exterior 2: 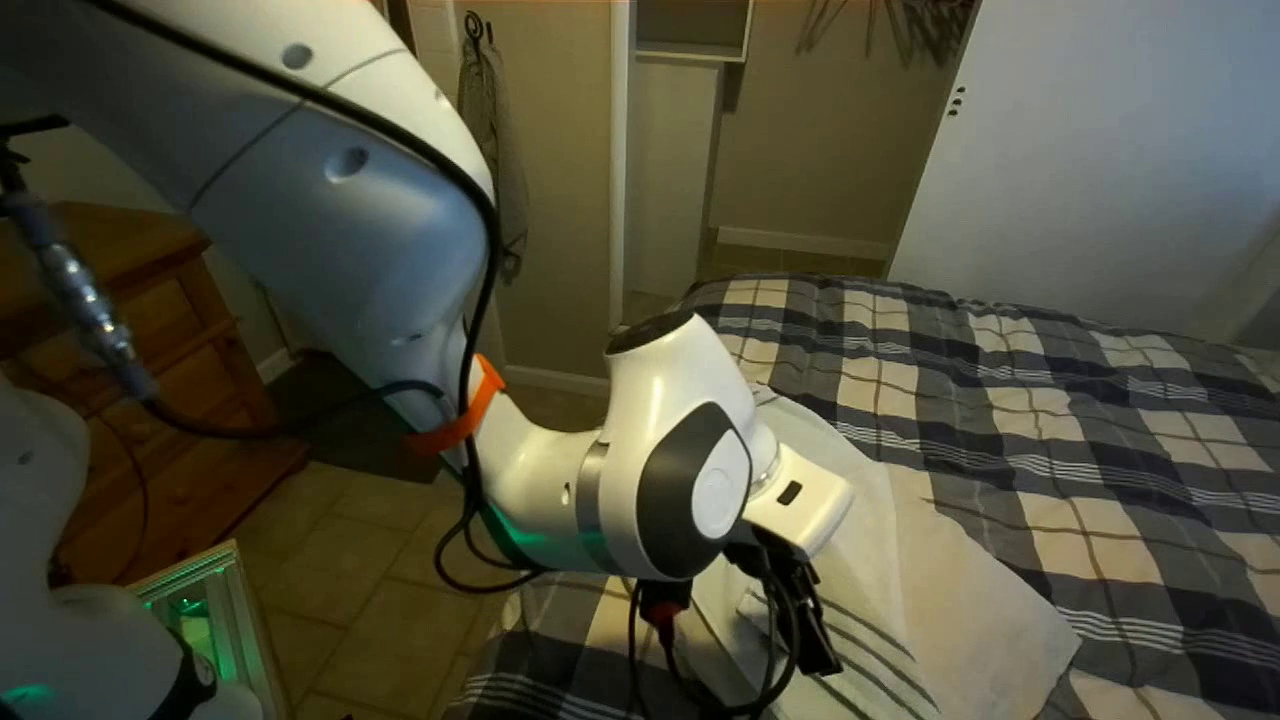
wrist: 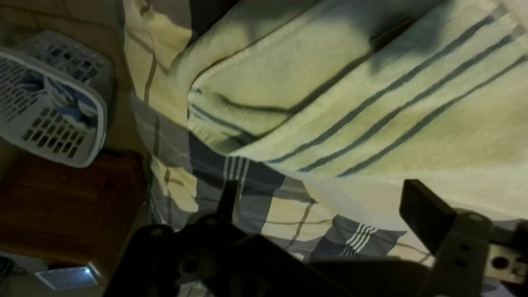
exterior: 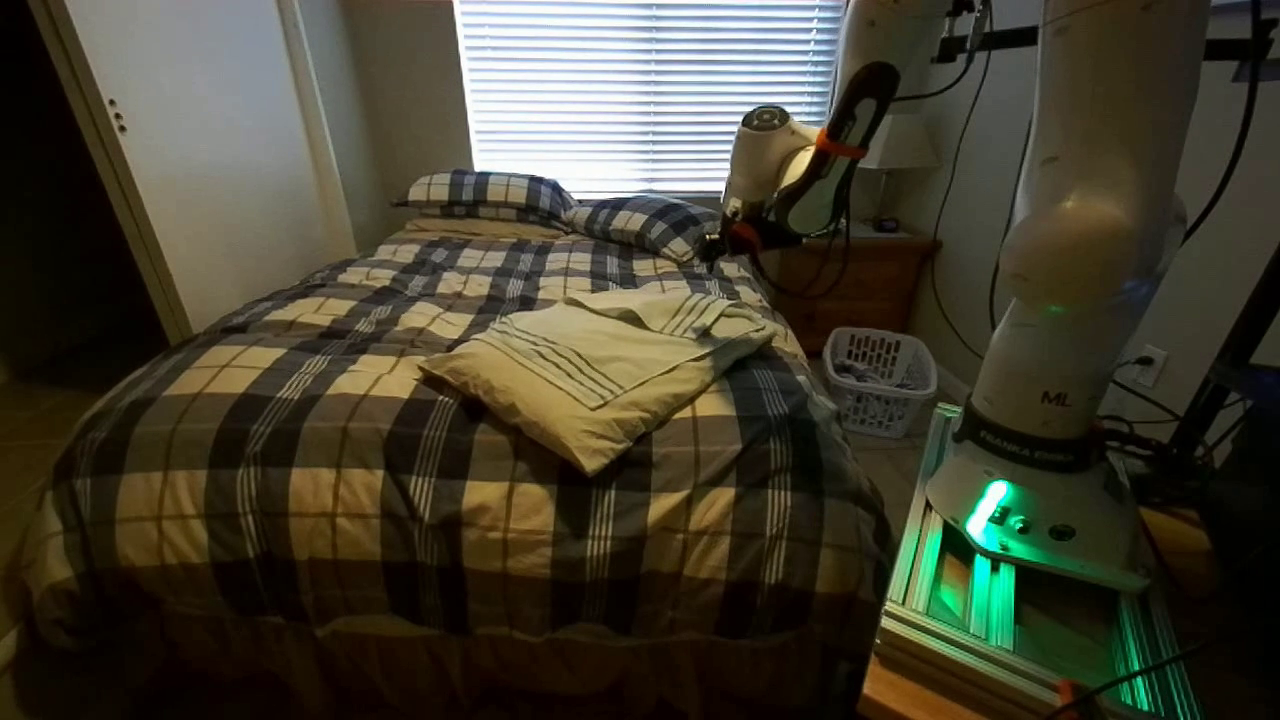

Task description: Unfold the towel fully from left to right on the pillow

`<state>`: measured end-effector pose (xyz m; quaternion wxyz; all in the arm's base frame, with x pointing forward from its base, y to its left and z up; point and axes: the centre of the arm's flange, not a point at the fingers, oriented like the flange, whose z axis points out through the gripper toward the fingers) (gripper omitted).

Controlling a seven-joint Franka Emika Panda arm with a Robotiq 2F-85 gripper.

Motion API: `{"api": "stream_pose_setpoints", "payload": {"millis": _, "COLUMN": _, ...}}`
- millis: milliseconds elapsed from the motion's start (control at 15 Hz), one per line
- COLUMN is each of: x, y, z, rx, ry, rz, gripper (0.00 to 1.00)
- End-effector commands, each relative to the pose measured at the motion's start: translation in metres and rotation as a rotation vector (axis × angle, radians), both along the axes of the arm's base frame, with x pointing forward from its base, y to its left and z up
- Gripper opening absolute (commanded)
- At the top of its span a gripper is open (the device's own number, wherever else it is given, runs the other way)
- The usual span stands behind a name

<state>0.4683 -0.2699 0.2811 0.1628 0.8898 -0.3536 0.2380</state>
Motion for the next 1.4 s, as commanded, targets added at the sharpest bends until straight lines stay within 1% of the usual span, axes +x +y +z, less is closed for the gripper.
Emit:
{"api": "stream_pose_setpoints", "payload": {"millis": 0, "x": 0.008, "y": 0.007, "z": -0.003, "rx": 0.127, "ry": 0.052, "rz": 0.005, "gripper": 1.0}}
{"api": "stream_pose_setpoints", "payload": {"millis": 67, "x": 0.011, "y": 0.005, "z": -0.012, "rx": 0.131, "ry": 0.067, "rz": -0.001, "gripper": 1.0}}
{"api": "stream_pose_setpoints", "payload": {"millis": 133, "x": 0.013, "y": 0.006, "z": -0.017, "rx": 0.163, "ry": 0.089, "rz": 0.007, "gripper": 1.0}}
{"api": "stream_pose_setpoints", "payload": {"millis": 200, "x": 0.016, "y": 0.005, "z": -0.022, "rx": 0.169, "ry": 0.1, "rz": 0.002, "gripper": 1.0}}
{"api": "stream_pose_setpoints", "payload": {"millis": 333, "x": 0.02, "y": 0.003, "z": -0.029, "rx": 0.213, "ry": 0.126, "rz": 0.012, "gripper": 1.0}}
{"api": "stream_pose_setpoints", "payload": {"millis": 533, "x": 0.024, "y": 0.002, "z": -0.034, "rx": 0.274, "ry": 0.162, "rz": 0.013, "gripper": 1.0}}
{"api": "stream_pose_setpoints", "payload": {"millis": 733, "x": 0.028, "y": -0.004, "z": -0.033, "rx": 0.309, "ry": 0.186, "rz": 0.006, "gripper": 1.0}}
{"api": "stream_pose_setpoints", "payload": {"millis": 800, "x": 0.028, "y": -0.009, "z": -0.033, "rx": 0.313, "ry": 0.185, "rz": 0.007, "gripper": 1.0}}
{"api": "stream_pose_setpoints", "payload": {"millis": 933, "x": 0.027, "y": -0.016, "z": -0.032, "rx": 0.336, "ry": 0.152, "rz": 0.04, "gripper": 1.0}}
{"api": "stream_pose_setpoints", "payload": {"millis": 1067, "x": 0.026, "y": -0.015, "z": -0.039, "rx": 0.34, "ry": 0.134, "rz": 0.09, "gripper": 1.0}}
{"api": "stream_pose_setpoints", "payload": {"millis": 1333, "x": 0.029, "y": -0.011, "z": -0.054, "rx": 0.412, "ry": 0.124, "rz": 0.125, "gripper": 1.0}}
